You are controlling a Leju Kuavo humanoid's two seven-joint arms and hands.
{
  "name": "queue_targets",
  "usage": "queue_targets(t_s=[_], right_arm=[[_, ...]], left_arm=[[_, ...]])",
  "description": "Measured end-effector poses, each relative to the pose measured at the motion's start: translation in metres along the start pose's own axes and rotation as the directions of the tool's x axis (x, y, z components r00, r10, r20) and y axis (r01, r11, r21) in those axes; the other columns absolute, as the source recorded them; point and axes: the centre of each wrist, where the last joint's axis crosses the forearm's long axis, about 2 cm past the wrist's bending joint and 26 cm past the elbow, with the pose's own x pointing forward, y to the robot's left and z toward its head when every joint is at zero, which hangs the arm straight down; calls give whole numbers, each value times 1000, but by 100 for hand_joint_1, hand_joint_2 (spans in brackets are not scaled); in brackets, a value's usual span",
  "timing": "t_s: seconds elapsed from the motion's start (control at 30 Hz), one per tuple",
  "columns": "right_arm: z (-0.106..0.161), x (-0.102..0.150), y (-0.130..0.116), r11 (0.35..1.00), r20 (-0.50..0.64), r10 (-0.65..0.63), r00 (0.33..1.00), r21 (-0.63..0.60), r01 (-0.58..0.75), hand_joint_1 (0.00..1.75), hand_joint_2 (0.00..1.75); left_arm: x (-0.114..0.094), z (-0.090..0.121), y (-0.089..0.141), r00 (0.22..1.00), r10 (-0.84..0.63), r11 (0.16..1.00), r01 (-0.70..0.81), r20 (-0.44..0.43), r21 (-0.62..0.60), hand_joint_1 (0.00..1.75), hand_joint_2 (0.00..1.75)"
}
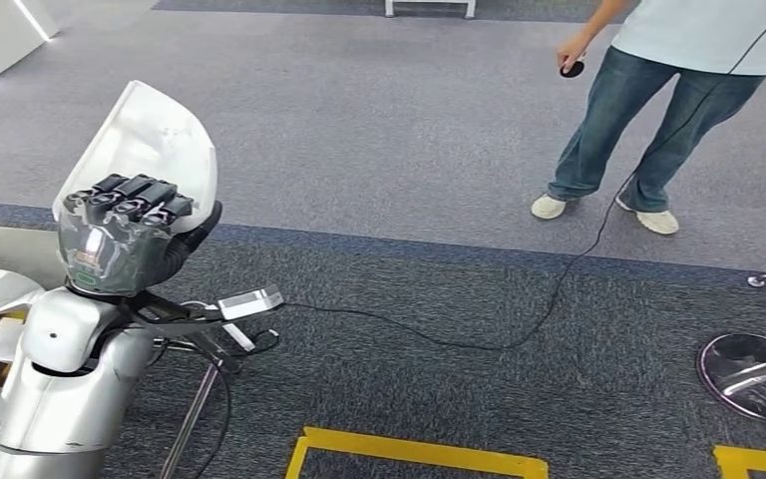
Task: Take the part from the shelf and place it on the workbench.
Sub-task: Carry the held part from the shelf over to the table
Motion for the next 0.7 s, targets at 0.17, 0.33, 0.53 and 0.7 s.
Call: queue_targets(t_s=[0.17,0.33,0.53,0.7], right_arm=[[0,1,0,1000,6,9,1000,-1,-9,0,0],[0,0,0,1000,6,20,1000,3,-20,0,0],[-1,-3,1,999,2,35,999,0,-35,0,0],[0,-3,1,999,0,39,999,0,-39,0,0]], left_arm=[[-2,-2,0,1000,-5,1000,5,-3,5,175,175],[-1,-3,0,1000,-4,1000,4,-8,8,175,175],[-1,-4,0,1000,-4,1000,4,-12,10,175,175],[0,-4,0,1000,-6,1000,6,-16,8,175,175]])
